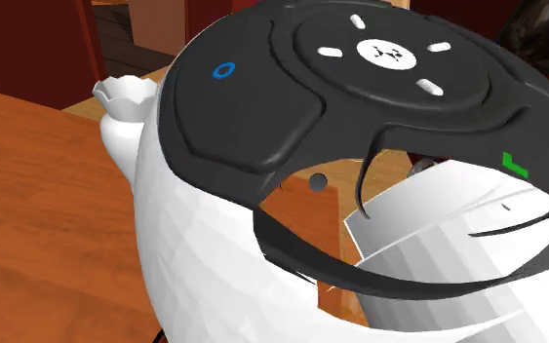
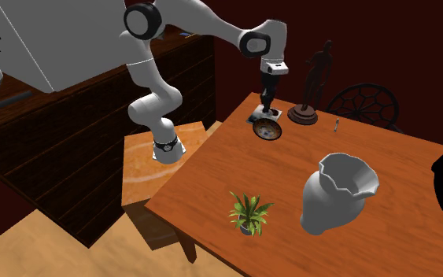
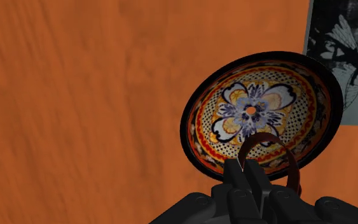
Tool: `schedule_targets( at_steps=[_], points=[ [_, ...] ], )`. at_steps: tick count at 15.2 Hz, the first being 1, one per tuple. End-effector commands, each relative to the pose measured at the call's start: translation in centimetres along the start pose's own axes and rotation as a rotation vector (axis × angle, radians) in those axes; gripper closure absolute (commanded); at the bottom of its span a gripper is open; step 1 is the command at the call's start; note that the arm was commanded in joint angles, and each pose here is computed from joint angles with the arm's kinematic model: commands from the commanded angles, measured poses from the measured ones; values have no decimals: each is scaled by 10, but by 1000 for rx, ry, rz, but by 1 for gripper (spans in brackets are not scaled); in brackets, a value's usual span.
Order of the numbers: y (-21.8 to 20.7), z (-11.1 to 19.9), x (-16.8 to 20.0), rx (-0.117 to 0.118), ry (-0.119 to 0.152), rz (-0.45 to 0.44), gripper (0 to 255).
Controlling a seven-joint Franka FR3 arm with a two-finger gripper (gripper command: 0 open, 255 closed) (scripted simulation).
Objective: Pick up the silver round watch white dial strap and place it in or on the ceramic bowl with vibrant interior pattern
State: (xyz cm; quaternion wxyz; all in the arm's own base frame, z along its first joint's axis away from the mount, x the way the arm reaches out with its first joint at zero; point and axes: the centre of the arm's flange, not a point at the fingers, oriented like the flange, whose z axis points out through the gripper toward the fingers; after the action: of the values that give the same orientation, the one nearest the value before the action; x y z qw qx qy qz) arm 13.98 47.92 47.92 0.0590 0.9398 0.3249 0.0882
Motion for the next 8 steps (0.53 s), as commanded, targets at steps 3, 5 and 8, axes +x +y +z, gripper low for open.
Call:
schedule_targets(
  at_steps=[3,5,8],
  points=[
    [-6,19,-5,0,0,1,255],
    [-8,29,-7,0,0,1,255],
    [-11,44,-9,0,0,1,255]
  ],
)
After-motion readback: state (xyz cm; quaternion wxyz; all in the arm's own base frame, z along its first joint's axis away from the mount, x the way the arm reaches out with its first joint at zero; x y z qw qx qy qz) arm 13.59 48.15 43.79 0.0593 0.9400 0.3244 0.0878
